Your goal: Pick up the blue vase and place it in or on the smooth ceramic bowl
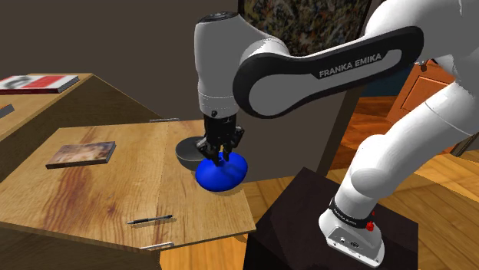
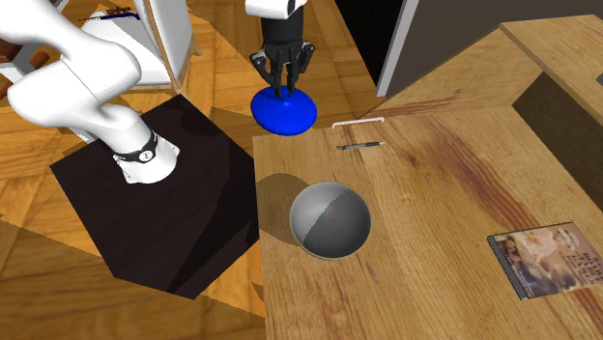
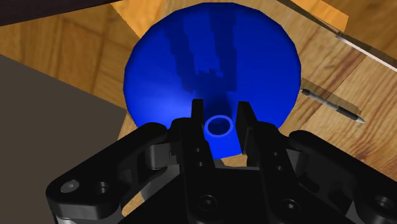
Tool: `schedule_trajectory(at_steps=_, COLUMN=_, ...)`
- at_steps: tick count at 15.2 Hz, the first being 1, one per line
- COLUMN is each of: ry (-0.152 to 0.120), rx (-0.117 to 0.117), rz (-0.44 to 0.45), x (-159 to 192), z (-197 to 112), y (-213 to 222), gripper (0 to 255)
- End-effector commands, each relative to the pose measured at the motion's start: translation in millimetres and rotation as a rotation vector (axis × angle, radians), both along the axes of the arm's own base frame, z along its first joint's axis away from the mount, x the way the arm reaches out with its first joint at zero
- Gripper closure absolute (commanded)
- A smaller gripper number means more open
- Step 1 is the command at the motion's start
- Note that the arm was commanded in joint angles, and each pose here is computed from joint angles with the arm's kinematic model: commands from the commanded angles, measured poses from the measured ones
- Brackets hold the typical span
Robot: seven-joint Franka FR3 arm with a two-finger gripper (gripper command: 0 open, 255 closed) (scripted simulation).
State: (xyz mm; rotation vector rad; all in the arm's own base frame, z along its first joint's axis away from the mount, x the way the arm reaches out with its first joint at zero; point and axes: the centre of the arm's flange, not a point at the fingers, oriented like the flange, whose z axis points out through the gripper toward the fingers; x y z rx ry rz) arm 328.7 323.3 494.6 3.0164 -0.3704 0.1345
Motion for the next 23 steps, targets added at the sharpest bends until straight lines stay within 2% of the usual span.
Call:
schedule_trajectory(at_steps=1, ry=0.0, rx=0.0, rz=0.0, x=0, z=8, y=0, gripper=255)
schedule_trajectory(at_steps=20, ry=0.0, rx=0.0, rz=0.0, x=229, z=56, y=-98, gripper=255)
schedule_trajectory(at_steps=23, ry=0.0, rx=0.0, rz=0.0, x=229, z=40, y=-98, gripper=255)
